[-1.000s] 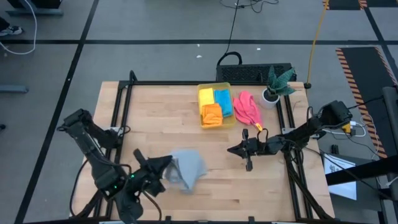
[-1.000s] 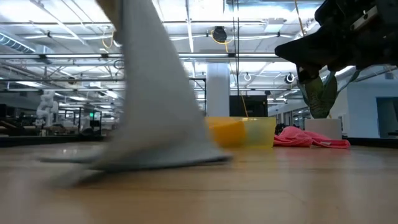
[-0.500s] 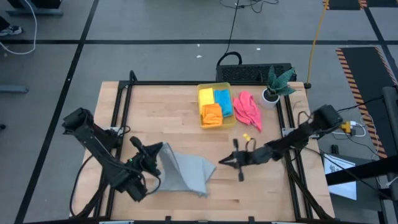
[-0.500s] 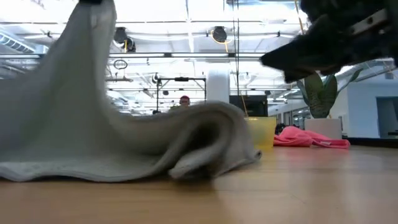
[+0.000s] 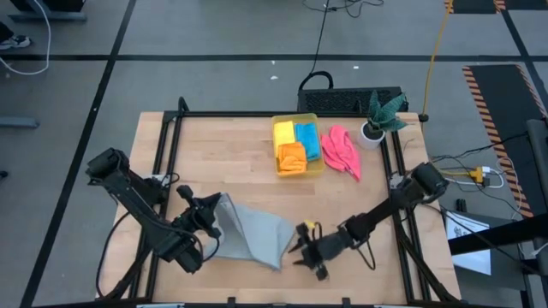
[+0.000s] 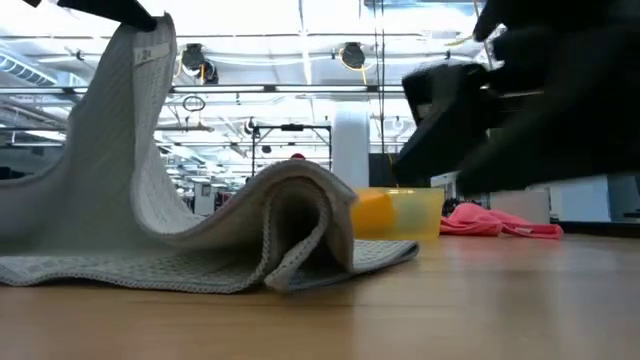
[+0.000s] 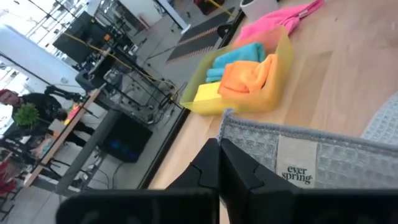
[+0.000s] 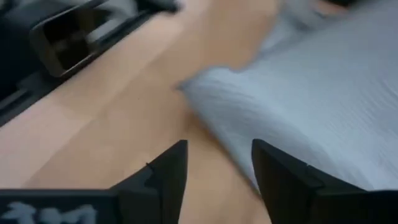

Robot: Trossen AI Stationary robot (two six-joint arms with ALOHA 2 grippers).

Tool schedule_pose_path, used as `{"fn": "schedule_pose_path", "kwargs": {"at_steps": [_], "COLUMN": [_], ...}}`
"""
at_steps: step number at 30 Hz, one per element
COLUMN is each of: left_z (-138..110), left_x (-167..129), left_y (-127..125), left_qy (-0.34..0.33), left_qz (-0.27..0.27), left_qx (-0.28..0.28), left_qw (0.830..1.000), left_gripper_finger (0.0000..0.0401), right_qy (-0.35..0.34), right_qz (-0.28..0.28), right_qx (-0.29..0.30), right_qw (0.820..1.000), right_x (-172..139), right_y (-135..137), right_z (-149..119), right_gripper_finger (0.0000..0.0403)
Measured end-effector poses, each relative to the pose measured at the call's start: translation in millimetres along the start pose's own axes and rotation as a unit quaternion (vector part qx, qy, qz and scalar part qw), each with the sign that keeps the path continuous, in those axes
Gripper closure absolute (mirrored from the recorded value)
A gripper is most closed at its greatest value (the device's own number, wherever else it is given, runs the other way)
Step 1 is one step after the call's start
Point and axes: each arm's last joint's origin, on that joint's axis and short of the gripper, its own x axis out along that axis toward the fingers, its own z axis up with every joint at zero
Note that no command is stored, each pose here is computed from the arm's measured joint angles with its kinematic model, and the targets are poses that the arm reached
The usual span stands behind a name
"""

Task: Fold microfiber towels
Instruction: Fold the gray microfiber towel

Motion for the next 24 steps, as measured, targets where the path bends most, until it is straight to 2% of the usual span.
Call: {"fn": "schedule_pose_path", "kwargs": {"at_steps": [2,7,10,24], "left_z": [0,0,1,2], "left_x": [1,4,6,10], "left_y": [0,0,0,-2], "left_qy": [0.005,0.021,0.027,0.040], "left_qz": [0.000,0.001,0.003,-0.003], "left_qx": [-0.004,-0.016,-0.018,-0.043], "left_qw": [1.000,1.000,0.999,0.998], "left_gripper_finger": [0.0397,0.0395,0.0397,0.0388], "right_qy": [-0.006,-0.031,-0.053,-0.065], "right_qz": [0.002,-0.071,-0.106,-0.121], "right_qx": [-0.050,-0.142,-0.171,-0.176], "right_qw": [0.999,0.987,0.978,0.975], "right_x": [5,15,23,44], "right_y": [13,35,41,50], "right_z": [-2,-14,-15,-2], "right_gripper_finger": [0.0224,0.0220,0.0220,0.0220]}}
